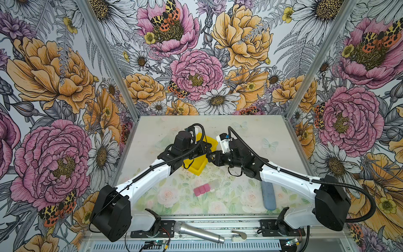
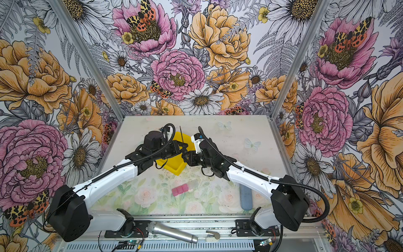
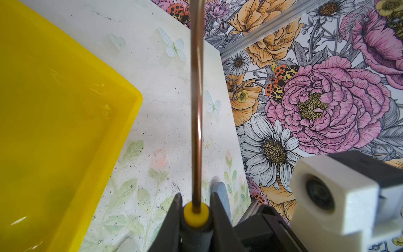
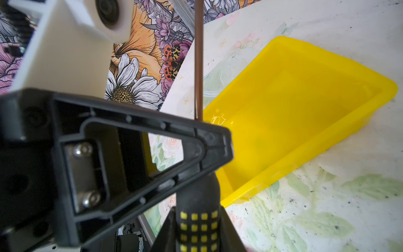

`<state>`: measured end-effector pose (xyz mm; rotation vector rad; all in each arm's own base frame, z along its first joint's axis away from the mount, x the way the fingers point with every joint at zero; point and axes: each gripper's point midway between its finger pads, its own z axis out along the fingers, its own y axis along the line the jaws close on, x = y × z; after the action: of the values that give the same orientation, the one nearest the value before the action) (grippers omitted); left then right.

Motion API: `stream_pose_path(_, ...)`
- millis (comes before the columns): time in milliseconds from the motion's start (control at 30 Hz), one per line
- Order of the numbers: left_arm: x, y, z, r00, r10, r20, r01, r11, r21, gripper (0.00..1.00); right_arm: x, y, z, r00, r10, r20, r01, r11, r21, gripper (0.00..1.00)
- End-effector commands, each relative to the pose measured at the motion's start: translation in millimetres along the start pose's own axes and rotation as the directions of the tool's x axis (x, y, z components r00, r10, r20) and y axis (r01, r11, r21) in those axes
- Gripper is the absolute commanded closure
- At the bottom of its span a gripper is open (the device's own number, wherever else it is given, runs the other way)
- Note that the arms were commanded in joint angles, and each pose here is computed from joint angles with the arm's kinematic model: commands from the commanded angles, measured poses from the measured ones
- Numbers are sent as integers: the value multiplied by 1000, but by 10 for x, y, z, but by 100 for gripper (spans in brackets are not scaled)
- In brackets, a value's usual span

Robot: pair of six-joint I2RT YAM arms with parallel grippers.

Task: Put the screwdriver in the bin
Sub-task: Place the screwdriver in the bin.

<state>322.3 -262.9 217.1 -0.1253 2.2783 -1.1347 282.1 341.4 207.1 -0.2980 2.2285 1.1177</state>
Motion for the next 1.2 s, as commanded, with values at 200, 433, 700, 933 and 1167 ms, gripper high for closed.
stream_pose_path(200, -198, 4, -151, 998, 39, 42, -38, 999, -16, 100, -229, 41, -44, 998, -12, 54, 12, 1000, 4, 46)
stream_pose_path(433, -257, 119, -208, 998, 30, 60, -27, 999, -46, 100, -286, 9, -86, 998, -12, 65, 12, 1000, 10, 16)
stream_pose_path(700, -388, 325, -356, 996, 31, 83, -22, 994, -103, 100, -352, -95, -237, 995, -21, 94, 15, 998, 63, 2)
stream_pose_path(933, -590, 657, -527, 995, 94, 45, -79, 959, -271, 100, -428, -307, -429, 992, -22, 121, 4, 989, 150, 1)
stream_pose_path(1167, -680, 950, -478, 978, 195, -77, -209, 874, -439, 100, -485, -528, -658, 986, -35, 161, -8, 965, 260, 1)
